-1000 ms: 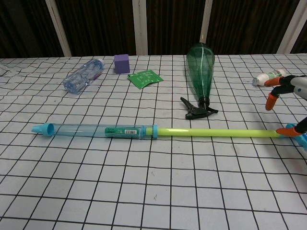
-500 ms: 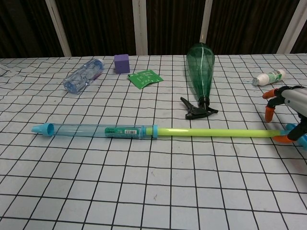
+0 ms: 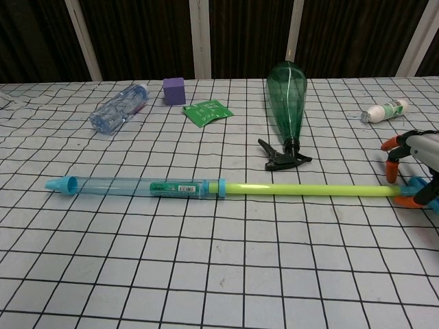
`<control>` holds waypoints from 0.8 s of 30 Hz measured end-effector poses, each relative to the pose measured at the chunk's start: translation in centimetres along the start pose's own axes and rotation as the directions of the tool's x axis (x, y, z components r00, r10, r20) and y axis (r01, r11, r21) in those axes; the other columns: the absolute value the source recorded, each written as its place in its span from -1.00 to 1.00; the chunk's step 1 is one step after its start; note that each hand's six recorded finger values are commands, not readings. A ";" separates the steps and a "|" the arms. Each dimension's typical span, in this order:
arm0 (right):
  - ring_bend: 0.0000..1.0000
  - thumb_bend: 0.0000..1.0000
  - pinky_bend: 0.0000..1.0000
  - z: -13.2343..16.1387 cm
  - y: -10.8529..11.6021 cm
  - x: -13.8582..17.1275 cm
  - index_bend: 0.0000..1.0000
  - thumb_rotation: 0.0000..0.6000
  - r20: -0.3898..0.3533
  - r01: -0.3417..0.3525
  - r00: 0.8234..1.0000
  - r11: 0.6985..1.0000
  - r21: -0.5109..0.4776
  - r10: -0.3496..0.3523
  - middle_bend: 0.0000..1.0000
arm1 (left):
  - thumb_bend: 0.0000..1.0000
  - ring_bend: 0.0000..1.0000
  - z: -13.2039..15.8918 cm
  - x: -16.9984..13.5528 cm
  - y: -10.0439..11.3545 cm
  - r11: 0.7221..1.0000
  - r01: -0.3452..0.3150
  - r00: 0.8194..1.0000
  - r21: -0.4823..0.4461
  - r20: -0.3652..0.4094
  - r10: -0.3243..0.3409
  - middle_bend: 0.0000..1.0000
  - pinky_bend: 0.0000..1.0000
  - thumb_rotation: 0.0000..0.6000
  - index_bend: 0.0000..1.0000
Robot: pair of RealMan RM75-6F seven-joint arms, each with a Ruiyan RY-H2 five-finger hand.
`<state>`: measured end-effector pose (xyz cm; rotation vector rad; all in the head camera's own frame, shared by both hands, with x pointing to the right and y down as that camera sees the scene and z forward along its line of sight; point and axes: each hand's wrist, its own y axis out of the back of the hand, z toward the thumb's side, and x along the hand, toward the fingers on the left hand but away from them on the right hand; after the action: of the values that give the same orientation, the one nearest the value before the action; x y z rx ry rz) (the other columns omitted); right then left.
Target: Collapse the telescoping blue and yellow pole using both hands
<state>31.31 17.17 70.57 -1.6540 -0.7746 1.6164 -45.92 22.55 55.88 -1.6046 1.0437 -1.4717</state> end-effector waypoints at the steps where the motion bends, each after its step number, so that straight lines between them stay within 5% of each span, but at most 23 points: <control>1: -1.00 -0.33 -1.00 -0.1 -0.1 0.0 0.02 1.00 0.002 -0.002 1.000 1.000 0.002 0.002 -0.67 | -0.90 -1.00 0.0 0.0 0.0 1.000 0.000 1.000 0.000 0.000 0.000 -1.00 -1.00 1.00 -1.00; 12: -1.00 -0.12 -1.00 -0.4 -0.2 -0.3 0.13 1.00 0.014 -0.011 1.000 1.000 0.013 0.011 -0.66 | -0.90 -1.00 0.2 0.0 0.0 1.000 -0.006 1.000 0.002 0.004 0.006 -1.00 -1.00 1.00 -1.00; 24: -1.00 -0.12 -1.00 -0.2 -0.1 0.2 0.14 1.00 0.004 -0.013 1.000 1.000 -0.002 0.013 -0.66 | -0.79 -1.00 1.4 0.8 0.1 1.000 0.002 0.999 0.003 0.038 -0.002 -1.00 -1.00 1.00 -0.98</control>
<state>31.54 17.32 70.54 -1.6602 -0.7691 1.6292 -44.55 21.79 55.94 -1.6257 1.0178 -1.4382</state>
